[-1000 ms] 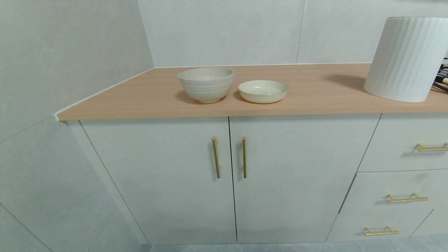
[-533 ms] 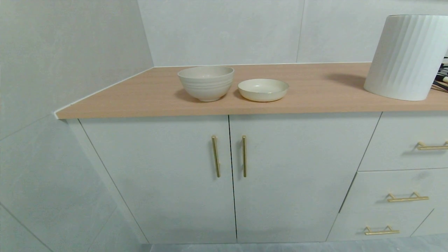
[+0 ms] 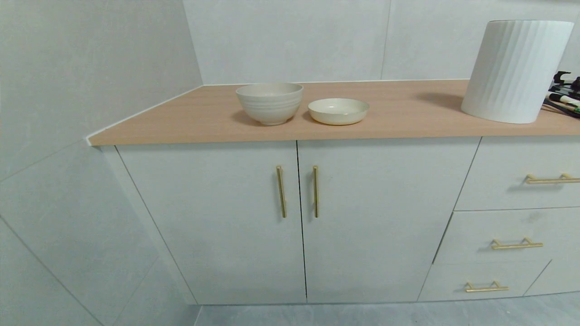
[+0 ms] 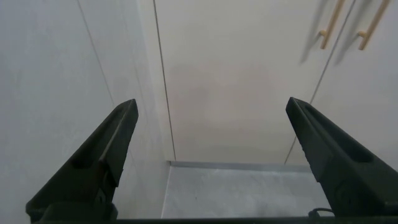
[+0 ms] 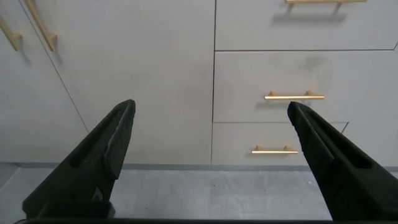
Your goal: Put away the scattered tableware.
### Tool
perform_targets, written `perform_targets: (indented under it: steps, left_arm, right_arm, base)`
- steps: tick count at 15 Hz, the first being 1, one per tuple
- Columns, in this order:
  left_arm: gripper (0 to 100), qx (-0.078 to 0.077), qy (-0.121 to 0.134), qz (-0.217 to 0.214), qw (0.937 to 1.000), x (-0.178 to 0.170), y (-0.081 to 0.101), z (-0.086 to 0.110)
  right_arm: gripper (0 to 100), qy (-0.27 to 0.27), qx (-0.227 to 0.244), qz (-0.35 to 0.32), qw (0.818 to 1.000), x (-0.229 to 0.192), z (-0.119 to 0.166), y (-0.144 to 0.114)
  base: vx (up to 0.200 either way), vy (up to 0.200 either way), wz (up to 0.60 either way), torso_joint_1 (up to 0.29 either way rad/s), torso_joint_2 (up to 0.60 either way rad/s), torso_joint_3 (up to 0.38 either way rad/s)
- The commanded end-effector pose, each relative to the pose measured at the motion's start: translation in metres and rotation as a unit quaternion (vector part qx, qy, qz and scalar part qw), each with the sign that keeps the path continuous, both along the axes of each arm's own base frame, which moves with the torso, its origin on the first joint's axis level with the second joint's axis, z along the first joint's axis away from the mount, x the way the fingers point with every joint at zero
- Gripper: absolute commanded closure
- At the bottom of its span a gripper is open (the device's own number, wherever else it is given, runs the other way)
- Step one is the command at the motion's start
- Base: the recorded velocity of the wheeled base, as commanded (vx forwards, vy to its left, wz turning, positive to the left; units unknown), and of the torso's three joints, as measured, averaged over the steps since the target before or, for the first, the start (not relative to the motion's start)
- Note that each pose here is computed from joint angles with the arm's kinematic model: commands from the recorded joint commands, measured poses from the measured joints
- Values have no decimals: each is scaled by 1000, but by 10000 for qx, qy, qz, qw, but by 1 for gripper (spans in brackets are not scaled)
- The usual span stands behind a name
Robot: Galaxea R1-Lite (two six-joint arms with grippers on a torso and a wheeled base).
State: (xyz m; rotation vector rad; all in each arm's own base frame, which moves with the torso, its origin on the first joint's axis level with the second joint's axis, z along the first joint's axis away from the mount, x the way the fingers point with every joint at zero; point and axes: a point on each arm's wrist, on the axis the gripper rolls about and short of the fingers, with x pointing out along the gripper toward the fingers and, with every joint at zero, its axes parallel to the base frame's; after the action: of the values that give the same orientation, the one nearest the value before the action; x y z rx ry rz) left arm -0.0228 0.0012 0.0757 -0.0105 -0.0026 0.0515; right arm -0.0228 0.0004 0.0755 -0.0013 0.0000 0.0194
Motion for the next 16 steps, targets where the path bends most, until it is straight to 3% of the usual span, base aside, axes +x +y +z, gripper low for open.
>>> perform_targets:
  steps: [1, 7, 9, 10, 11, 13, 16]
  left_arm:
    - [0, -2, 4, 3, 10000, 0, 0, 0]
    - [0, -2, 4, 3, 10000, 0, 0, 0]
    - [0, -2, 4, 3, 10000, 0, 0, 0]
    - [0, -2, 4, 3, 10000, 0, 0, 0]
    - [0, 29, 6, 3, 10000, 0, 0, 0]
    - [0, 37, -2, 3, 10000, 0, 0, 0]
    - [0, 29, -2, 3, 10000, 0, 0, 0]
  right_arm:
    - [0, 0, -1, 11, 10000, 0, 0, 0]
    - [0, -24, -40, 64, 10000, 0, 1, 0]
    - [0, -366, 8, 486, 9981, -7, 41, 2]
    - [0, -259, 10, 578, 9980, -5, 48, 2]
    - [0, 609, -81, 729, 9954, 12, 50, 3]
    - [0, 1504, -153, 1016, 9833, 38, 56, 4]
    - [0, 1998, -128, 1088, 9737, 75, 83, 6]
  base:
    - [0, 0, 0, 0, 0, 0]
    - [0, 0, 0, 0, 0, 0]
    - [0, 0, 0, 0, 0, 0]
    - [0, 0, 0, 0, 0, 0]
    - [0, 0, 0, 0, 0, 0]
    - [0, 0, 0, 0, 0, 0]
    - [0, 0, 0, 0, 0, 0]
